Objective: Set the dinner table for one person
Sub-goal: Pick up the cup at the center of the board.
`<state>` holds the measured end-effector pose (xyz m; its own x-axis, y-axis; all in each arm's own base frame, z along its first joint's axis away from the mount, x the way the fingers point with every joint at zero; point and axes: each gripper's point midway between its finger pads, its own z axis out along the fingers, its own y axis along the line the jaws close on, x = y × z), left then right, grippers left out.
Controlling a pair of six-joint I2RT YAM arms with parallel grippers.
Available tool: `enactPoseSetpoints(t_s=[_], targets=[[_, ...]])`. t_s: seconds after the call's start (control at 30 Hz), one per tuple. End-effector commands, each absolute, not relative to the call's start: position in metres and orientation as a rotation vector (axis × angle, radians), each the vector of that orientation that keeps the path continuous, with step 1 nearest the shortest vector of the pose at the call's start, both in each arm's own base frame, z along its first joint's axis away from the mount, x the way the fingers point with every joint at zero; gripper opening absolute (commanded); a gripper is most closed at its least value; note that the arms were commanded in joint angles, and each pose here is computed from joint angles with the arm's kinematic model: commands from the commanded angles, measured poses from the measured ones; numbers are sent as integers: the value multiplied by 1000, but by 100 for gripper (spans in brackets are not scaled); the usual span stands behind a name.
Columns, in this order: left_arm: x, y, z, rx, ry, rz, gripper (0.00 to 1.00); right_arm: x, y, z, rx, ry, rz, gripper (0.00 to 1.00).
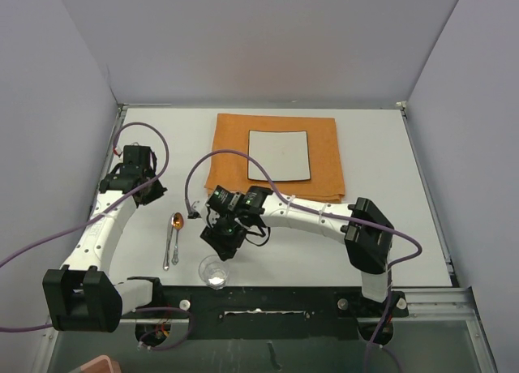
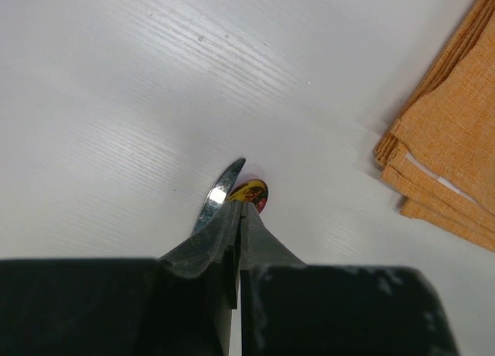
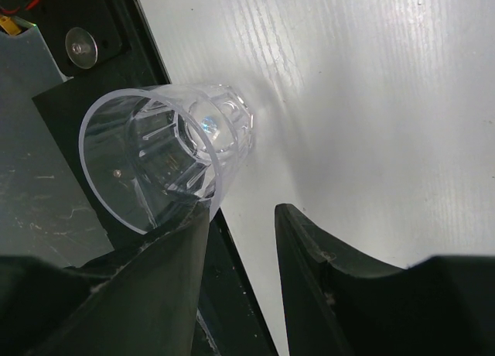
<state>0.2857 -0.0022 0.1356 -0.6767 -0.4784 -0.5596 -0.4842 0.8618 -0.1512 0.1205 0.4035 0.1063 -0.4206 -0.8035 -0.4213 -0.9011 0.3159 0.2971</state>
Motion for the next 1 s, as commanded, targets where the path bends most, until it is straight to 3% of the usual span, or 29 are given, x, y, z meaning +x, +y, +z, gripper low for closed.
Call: enactPoseSetpoints(t_s=[0.0, 0.27, 0.33, 0.37, 0.43, 0.6, 0.67, 0.97], targets=[[302, -2, 165, -672, 2314, -37, 0, 114, 416, 116, -1595, 2335, 780, 40], [304, -2, 166, -668, 2314, -36, 0, 110, 419, 112, -1628, 2329, 769, 39], [304, -2, 166, -668, 2314, -38, 0, 109, 418, 108, -1646, 2341, 755, 27], [305, -2, 166, -667, 2315, -40, 0, 108, 417, 106, -1658, 2344, 746, 16], [305, -3, 166, -667, 2314, -42, 0, 107, 416, 103, -1670, 2348, 730, 7], [306, -3, 166, -669, 2312, -42, 0, 105, 414, 99, -1696, 2353, 720, 6], [307, -3, 167, -671, 2311, -42, 0, 106, 413, 99, -1705, 2349, 713, 0], [306, -2, 165, -673, 2313, -39, 0, 118, 407, 114, -1679, 2279, 659, 0]])
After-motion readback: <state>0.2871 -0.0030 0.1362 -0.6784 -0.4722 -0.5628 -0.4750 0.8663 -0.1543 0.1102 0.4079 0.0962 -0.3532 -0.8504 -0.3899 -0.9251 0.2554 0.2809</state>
